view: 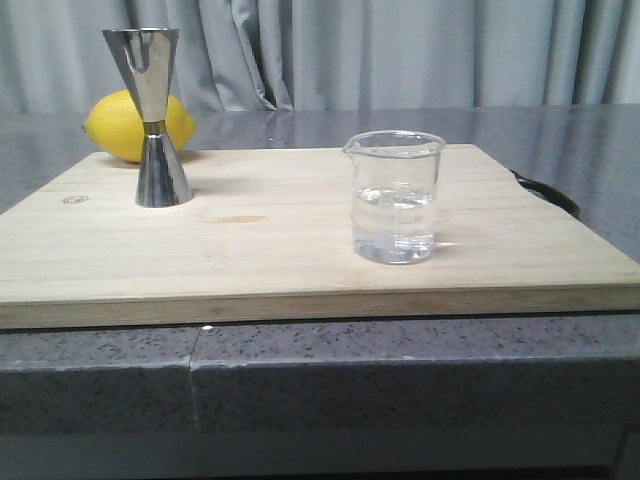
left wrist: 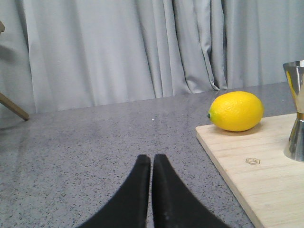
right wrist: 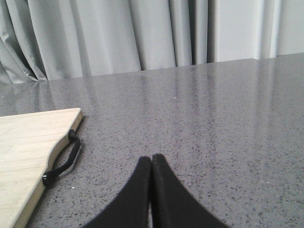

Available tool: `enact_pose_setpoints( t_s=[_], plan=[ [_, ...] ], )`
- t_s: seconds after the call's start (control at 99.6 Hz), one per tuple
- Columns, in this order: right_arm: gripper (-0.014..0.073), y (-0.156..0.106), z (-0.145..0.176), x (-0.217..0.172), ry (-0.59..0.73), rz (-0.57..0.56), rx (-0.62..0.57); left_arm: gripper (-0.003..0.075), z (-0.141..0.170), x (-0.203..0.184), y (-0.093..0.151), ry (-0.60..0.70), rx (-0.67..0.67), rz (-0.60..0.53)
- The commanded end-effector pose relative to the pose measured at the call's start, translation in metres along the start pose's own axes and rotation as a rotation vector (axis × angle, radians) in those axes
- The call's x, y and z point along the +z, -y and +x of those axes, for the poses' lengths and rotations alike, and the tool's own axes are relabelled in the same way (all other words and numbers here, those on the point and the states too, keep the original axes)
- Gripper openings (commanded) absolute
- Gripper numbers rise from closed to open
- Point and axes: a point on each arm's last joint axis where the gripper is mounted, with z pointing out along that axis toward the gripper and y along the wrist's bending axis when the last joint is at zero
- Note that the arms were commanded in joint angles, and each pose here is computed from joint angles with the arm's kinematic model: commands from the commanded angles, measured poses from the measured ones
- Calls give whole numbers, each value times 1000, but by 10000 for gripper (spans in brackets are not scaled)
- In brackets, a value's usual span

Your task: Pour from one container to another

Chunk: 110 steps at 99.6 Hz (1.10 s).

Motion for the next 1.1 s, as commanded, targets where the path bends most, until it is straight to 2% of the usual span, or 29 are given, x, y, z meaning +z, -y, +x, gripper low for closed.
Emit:
enact_pose_setpoints(
  t_s=[0.0, 0.201, 0.291, 0.391, 0.442, 0.512, 0.652, 0.843, 0.963, 1.094],
  plan=[
    [-62, 0, 0, -1, 78, 1, -12, -19, -5, -2, -1, 95, -16, -12],
    [-62, 0, 0, -1, 80, 1, -1, -19, -6, -3, -1, 114, -55, -15],
    [-62, 1, -3, -1, 114, -1, 64, -19, -8, -3, -3, 138, -162, -26],
    [-62, 2, -11, -2, 165, -5, 271, -19, -9, -3, -6, 156, -352, -46],
    [-62, 1, -17, -3, 169, -11, 321, -20, -11, -3, -8, 158, -452, -52],
    [-62, -2, -30, -6, 156, -28, 332, -20, -15, -4, -7, 139, -526, -36],
    [-62, -9, -60, -11, 69, -63, 326, -20, -33, -5, 1, 28, -566, 61],
    [-62, -17, -101, -2, -107, -83, 315, -20, -62, 3, 8, -129, -533, 149],
    [-62, -21, -117, 16, -253, -83, 276, -20, -80, 20, 9, -205, -363, 182],
    [-62, -24, -125, 39, -370, -119, 134, -19, -93, 48, 12, -314, -201, 243]
  ],
)
